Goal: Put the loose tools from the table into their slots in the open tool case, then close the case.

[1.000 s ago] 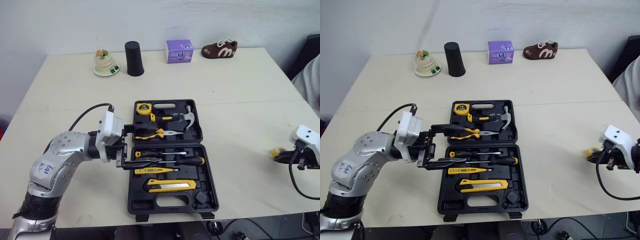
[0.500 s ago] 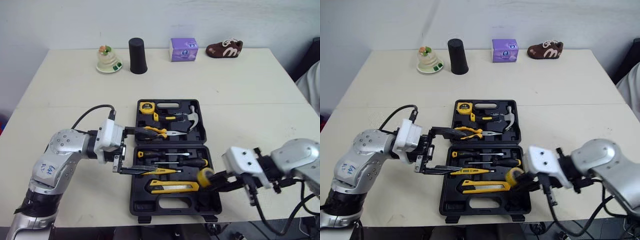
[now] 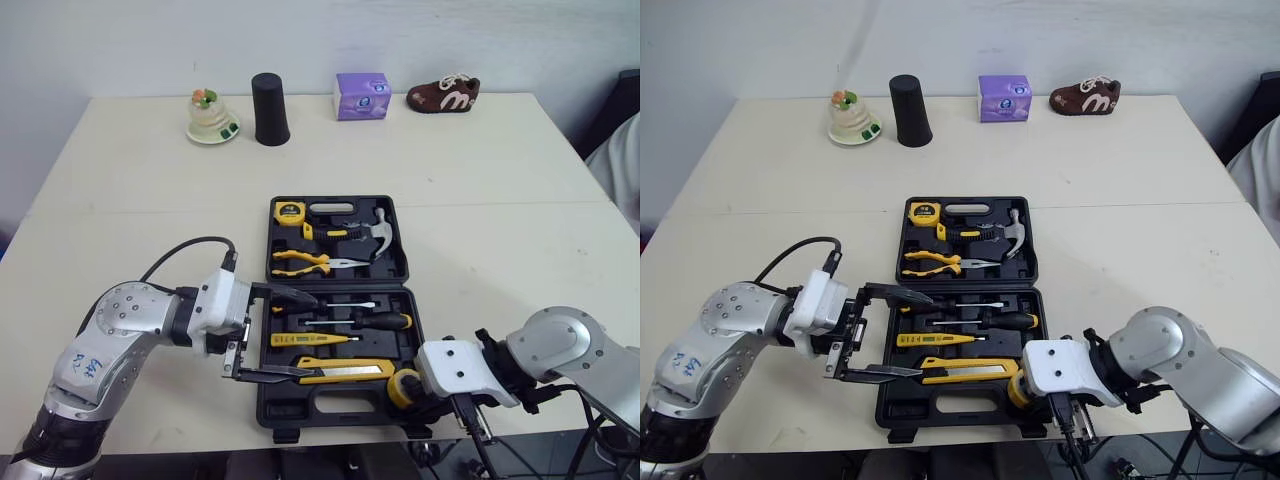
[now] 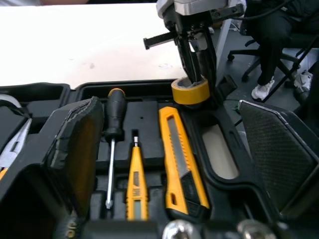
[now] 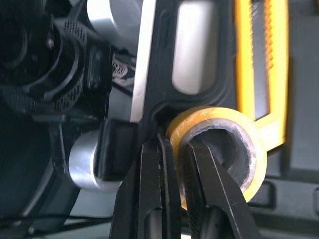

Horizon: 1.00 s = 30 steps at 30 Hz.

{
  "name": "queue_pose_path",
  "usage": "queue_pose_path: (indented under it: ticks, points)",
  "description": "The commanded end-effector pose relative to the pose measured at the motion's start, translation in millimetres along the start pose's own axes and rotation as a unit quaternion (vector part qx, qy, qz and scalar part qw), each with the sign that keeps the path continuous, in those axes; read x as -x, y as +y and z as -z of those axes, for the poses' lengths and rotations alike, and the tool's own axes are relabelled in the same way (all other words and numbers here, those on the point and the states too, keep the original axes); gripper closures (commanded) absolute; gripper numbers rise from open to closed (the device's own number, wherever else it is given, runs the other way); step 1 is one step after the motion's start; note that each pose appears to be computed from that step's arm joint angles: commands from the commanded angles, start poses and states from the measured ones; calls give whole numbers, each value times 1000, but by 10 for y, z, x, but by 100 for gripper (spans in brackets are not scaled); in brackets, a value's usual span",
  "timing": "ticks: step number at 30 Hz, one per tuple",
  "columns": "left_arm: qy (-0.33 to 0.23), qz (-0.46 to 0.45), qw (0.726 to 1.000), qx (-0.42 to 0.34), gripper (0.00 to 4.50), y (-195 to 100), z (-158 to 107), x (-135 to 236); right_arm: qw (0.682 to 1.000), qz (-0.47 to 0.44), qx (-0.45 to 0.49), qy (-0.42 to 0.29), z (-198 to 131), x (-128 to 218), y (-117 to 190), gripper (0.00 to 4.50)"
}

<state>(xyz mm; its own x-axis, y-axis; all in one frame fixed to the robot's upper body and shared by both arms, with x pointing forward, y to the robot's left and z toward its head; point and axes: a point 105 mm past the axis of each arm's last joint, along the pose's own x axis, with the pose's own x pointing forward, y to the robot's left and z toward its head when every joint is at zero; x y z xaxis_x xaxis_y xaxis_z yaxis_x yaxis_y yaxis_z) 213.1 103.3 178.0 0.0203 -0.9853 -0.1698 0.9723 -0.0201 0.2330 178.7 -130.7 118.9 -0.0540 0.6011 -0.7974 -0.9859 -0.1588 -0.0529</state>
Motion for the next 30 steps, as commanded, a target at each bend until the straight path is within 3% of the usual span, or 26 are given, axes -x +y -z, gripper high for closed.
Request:
queue_pose_path:
  ticks: [1,15,20,30]
  points:
    - [-6,-4,1000,-11,0,-47,-76,1,1000,1,14,12,13,6,-1,446]
    - [-4,-19,1000,-15,0,6,-50,6,1000,-10,4,29,40,-86,-28,446]
    - [-5,-23,1000,-16,0,28,-46,-1,1000,-22,15,3,-65,-11,-4,236]
    - [-1,-18,1000,-12,0,94,-16,44,994,-76,-30,-72,-254,364,178,236]
